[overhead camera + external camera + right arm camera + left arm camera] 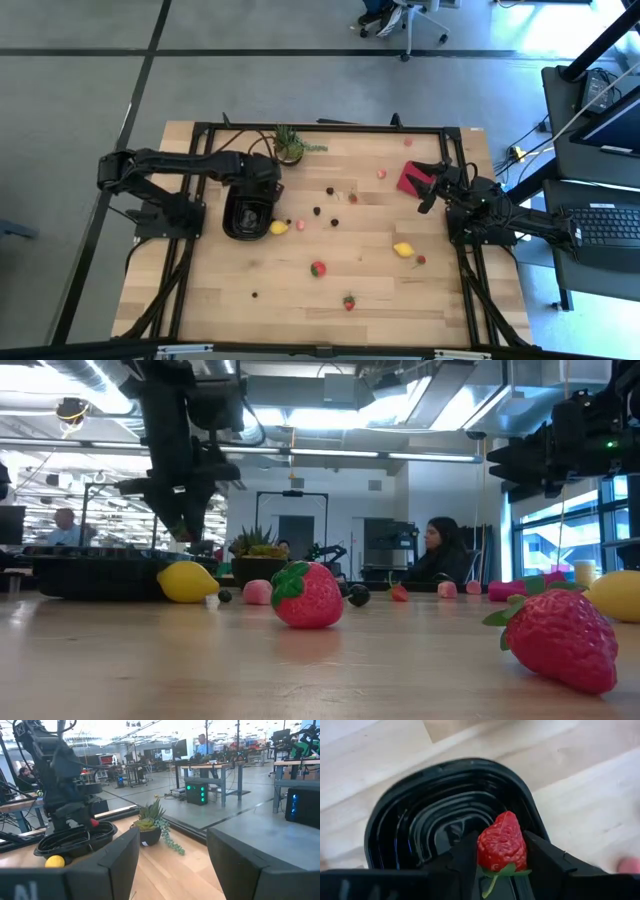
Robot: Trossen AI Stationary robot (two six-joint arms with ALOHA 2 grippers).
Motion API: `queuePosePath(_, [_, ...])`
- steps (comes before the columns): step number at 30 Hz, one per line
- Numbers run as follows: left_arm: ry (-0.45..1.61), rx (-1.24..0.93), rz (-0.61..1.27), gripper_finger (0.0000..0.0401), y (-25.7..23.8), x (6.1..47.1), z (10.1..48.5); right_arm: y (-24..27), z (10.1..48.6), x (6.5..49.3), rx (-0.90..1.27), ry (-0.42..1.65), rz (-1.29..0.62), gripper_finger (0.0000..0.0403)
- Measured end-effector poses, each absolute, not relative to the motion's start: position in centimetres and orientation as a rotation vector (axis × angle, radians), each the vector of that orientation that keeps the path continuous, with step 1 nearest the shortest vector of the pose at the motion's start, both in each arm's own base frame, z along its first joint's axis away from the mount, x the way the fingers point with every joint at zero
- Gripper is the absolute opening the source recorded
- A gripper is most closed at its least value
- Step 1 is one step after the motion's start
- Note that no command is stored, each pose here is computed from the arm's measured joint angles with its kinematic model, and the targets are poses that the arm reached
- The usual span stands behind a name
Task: Pick and placing Produce into tupperware
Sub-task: Put the red strawberry into the black container, then put the yellow lemon into the black container
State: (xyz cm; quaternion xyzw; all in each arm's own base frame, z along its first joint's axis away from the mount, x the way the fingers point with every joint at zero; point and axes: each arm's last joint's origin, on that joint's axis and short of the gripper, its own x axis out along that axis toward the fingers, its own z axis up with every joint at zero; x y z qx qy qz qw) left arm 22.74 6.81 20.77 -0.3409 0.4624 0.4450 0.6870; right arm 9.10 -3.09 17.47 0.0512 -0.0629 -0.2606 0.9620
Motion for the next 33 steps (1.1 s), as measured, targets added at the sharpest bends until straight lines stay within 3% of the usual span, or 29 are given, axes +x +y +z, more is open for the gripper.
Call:
queuePosePath(14, [1.087, -0.674, 0.942, 0.0173, 7.2, 22.5, 20.8, -3.1, 17.5, 9.1, 0.102, -0.126, -0.528, 0.0232])
queuePosePath(19, [1.087, -0.609, 0.81, 0.0166, 5.9, 22.8, 21.4, -3.1, 17.5, 9.1, 0.101, -0.126, -0.528, 0.0232])
queuePosePath(27, [1.023, -0.269, 0.424, 0.0164, 1.2, 24.2, 22.9, -3.1, 17.5, 9.1, 0.098, -0.13, -0.528, 0.0232])
queuePosePath(33, [0.94, -0.279, 0.353, 0.0174, -0.8, 25.1, 23.2, -3.1, 17.5, 9.1, 0.102, -0.131, -0.528, 0.0232])
